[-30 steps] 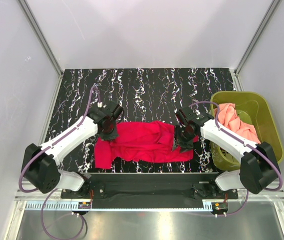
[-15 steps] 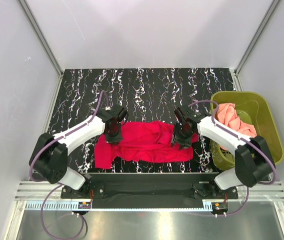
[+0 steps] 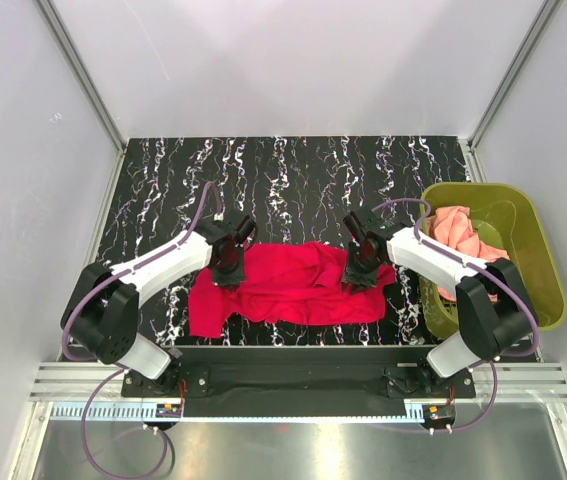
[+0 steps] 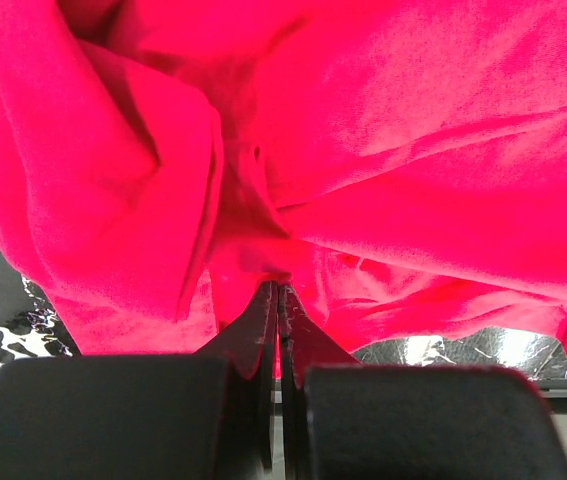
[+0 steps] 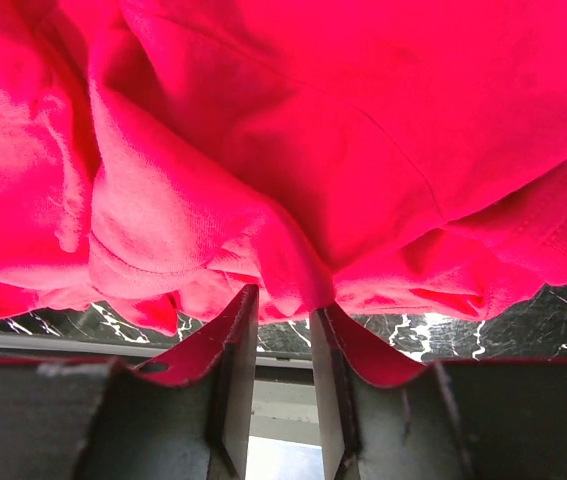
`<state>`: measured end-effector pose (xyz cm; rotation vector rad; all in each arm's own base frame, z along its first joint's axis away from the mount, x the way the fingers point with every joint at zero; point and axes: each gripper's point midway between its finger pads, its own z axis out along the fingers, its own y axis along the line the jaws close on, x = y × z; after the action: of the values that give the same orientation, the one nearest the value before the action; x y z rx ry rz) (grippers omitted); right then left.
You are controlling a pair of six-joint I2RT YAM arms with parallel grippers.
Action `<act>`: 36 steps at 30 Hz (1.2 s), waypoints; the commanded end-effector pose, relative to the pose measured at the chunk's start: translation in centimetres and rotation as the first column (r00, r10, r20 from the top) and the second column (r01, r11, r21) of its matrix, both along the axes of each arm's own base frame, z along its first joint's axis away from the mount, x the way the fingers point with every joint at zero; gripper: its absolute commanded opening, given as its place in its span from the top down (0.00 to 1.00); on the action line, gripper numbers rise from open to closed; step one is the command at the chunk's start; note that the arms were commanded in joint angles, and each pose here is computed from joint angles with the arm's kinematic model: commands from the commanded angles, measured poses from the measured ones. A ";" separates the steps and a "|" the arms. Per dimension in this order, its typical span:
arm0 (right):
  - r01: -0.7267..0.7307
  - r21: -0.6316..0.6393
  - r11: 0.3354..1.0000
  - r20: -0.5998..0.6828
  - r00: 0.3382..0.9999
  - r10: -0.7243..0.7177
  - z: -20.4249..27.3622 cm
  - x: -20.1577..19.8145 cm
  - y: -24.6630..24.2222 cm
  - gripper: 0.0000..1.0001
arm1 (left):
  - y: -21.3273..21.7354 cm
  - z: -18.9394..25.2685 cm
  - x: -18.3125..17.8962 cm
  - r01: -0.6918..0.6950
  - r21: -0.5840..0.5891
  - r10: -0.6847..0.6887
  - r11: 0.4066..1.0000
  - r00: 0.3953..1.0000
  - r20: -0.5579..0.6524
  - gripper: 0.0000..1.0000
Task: Fold and stack the t-shirts
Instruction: Flatten the tshirt out
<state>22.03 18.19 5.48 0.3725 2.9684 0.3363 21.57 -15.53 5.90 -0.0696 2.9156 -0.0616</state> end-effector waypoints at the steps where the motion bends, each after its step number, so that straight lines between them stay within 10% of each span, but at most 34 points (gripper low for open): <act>1: 0.036 0.018 0.999 0.026 0.999 -0.037 0.2 0.8 0.2 0.65 | -0.6 0.1 0.4 0.028 -0.029 -0.027 0.999 0.999 0.018 1.00; 15: 0.060 -0.025 0.998 0.034 0.998 -0.059 -0.8 1.4 -0.3 0.69 | -0.5 -0.1 0.4 0.037 -0.014 -0.037 0.999 0.999 0.007 1.00; 24: 0.073 -0.049 0.996 0.071 0.995 -0.069 0.7 1.0 -1.4 0.99 | -0.1 -0.3 0.2 0.031 0.006 -0.031 1.000 1.000 0.005 1.00; 36: 0.039 -0.016 0.999 0.102 0.994 -0.037 2.6 0.9 -1.1 1.00 | 0.6 -0.9 0.0 0.006 0.039 -0.006 0.999 1.000 0.004 0.69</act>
<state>21.87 17.12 6.38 0.4204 2.9149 0.2965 21.21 -15.18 5.10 -0.0473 2.9346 -0.0366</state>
